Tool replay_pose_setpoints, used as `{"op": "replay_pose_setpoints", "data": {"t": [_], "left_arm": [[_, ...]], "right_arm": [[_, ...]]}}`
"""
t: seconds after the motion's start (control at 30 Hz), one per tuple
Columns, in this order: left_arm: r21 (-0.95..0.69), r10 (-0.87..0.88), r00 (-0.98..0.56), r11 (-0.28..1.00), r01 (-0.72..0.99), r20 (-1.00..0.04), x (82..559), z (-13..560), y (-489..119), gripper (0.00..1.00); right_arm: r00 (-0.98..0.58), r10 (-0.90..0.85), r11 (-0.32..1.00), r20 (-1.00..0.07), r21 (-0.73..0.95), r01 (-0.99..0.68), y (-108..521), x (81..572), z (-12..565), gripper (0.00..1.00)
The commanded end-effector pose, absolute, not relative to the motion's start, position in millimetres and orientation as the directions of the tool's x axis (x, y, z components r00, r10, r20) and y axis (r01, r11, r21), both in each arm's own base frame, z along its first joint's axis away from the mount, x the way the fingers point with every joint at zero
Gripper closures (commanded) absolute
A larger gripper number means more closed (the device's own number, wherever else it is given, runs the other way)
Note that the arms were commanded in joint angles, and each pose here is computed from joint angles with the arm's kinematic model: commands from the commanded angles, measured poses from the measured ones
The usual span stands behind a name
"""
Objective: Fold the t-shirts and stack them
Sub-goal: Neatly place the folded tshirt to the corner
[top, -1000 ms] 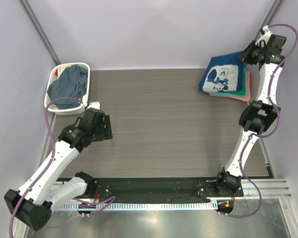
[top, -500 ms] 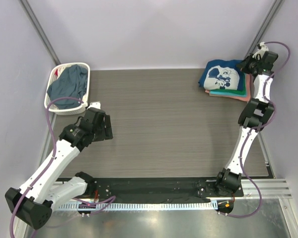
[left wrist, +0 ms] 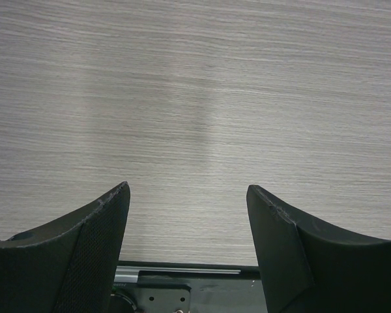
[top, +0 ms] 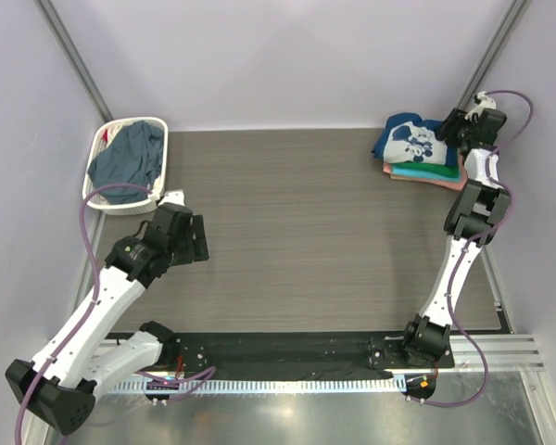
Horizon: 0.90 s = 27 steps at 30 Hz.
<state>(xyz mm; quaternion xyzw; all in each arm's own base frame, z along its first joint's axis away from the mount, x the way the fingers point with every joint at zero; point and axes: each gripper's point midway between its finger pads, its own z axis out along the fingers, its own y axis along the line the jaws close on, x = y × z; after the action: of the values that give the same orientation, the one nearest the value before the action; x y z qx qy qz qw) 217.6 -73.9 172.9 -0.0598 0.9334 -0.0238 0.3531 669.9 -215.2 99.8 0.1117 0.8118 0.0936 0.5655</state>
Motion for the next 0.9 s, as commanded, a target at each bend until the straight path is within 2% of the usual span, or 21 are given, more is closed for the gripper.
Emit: {"op": "replay_pose_setpoints", "data": {"t": [0.0,0.03,0.17,0.27,0.37,0.4,0.53,0.63,0.77,0.87], "left_arm": [[-0.114,-0.146,-0.708,0.989,-0.093,-0.691,223.3,182.1,-75.0,0.27],[-0.117,-0.147,-0.707,0.989,-0.091,-0.692,223.0,182.6,-75.4,0.26],[-0.135,-0.152,-0.692,0.988,-0.079,-0.706,221.9,187.5,-76.7,0.27],[-0.145,-0.154,-0.684,0.987,-0.071,-0.713,220.5,190.6,-77.0,0.27],[-0.157,-0.162,-0.67,0.985,-0.069,-0.724,219.8,194.9,-76.6,0.27],[-0.158,-0.162,-0.668,0.985,-0.067,-0.726,219.7,195.2,-76.4,0.26],[-0.159,-0.162,-0.669,0.985,-0.066,-0.726,219.1,195.6,-76.4,0.26],[-0.162,-0.163,-0.666,0.985,-0.065,-0.728,219.0,196.5,-76.7,0.26],[-0.166,-0.166,-0.662,0.984,-0.063,-0.731,218.5,197.7,-76.7,0.26],[-0.165,-0.165,-0.662,0.984,-0.064,-0.731,218.3,197.5,-76.4,0.26]], "right_arm": [[-0.188,0.182,0.97,-0.965,0.145,0.193,-246.0,653.8,206.6,0.32],[-0.147,0.17,0.967,-0.974,0.137,0.213,-247.8,646.0,238.5,0.3],[-0.079,0.186,0.912,-0.979,0.142,0.385,-266.2,612.1,284.3,0.24],[-0.024,0.205,0.886,-0.978,0.176,0.429,-265.3,589.2,316.3,0.23],[-0.013,0.279,0.911,-0.96,0.26,0.321,-236.2,584.9,329.0,0.23],[-0.018,0.333,0.92,-0.943,0.321,0.224,-212.0,586.5,336.6,0.23],[-0.123,0.443,0.896,-0.888,0.44,0.049,-145.8,593.5,318.2,0.24],[-0.224,0.459,0.881,-0.859,0.473,-0.008,-99.8,601.5,282.7,0.25],[-0.314,0.504,0.844,-0.804,0.536,-0.016,-76.5,609.7,236.1,0.26],[-0.347,0.557,0.815,-0.755,0.576,0.055,-88.2,606.5,200.6,0.29]]}}
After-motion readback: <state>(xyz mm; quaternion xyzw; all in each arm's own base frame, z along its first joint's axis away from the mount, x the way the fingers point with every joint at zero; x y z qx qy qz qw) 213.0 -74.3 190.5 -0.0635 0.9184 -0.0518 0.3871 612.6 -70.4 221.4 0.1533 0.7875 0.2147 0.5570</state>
